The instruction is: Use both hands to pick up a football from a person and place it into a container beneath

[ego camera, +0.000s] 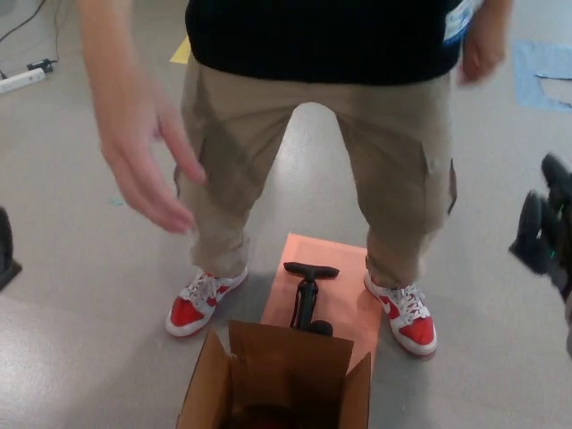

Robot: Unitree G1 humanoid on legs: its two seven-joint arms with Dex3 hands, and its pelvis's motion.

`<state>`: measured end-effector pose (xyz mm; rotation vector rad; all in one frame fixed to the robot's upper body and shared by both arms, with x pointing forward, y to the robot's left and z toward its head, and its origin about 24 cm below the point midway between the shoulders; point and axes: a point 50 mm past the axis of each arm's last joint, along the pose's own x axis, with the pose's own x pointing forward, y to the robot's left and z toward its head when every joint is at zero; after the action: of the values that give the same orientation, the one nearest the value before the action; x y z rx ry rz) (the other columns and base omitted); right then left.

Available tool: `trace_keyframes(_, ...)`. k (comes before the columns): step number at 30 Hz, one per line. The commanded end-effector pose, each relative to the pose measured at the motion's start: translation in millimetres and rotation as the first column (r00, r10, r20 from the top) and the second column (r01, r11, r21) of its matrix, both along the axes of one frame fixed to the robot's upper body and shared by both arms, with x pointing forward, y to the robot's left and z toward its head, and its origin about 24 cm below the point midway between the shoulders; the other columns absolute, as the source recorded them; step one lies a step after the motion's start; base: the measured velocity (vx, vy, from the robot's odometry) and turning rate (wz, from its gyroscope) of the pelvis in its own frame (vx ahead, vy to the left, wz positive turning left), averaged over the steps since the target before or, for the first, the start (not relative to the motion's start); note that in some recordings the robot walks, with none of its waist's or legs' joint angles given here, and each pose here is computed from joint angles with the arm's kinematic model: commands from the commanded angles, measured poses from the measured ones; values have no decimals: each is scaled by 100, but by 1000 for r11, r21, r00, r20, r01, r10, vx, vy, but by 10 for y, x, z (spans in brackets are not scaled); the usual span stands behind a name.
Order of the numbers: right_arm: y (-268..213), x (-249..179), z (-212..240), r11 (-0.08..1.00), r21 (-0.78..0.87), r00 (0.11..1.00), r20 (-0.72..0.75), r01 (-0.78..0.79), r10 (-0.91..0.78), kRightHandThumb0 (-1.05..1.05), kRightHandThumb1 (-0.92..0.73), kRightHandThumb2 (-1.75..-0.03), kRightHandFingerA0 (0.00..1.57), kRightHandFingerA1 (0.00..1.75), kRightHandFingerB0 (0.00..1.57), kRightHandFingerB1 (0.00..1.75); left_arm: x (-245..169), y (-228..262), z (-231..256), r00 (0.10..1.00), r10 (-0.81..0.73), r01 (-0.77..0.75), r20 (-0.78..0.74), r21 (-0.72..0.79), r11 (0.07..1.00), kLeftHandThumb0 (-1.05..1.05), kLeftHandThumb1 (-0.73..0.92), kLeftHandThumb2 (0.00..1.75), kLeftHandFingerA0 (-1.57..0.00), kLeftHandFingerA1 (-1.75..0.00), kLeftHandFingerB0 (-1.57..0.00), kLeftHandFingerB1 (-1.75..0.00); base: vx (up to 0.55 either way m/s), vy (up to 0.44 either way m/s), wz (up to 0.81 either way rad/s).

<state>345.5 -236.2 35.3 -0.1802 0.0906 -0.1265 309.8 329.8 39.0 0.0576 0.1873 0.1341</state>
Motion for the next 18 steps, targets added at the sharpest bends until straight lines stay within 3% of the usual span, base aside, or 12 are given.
trace_keyframes(1,-45,-76,-203,989,-143,990,-142,-19,-2,-86,-86,-116,0,14,0,12,-137,122,-106,997,27,-22,-75,64,998,-88,82,116,0,-12,0,-10,0,0,0)
trace_keyframes(16,-112,-116,-283,980,-191,974,-226,-51,7,-77,-77,-114,0,21,2,21,-125,91,-125,995,7,5,-104,110,994,-88,80,112,0,-13,0,-12,0,0,0)
trace_keyframes(17,-114,-114,-283,978,-200,973,-231,-55,7,-81,-92,-75,0,16,3,19,-119,90,-121,994,6,6,-108,117,993,-88,81,112,0,-13,0,-12,0,0,0)
trace_keyframes(18,-116,-112,-280,977,-207,973,-231,-58,9,-83,-80,-113,1,19,2,17,-115,87,-116,994,2,12,-109,124,992,-88,81,112,0,-13,0,-12,0,0,0)
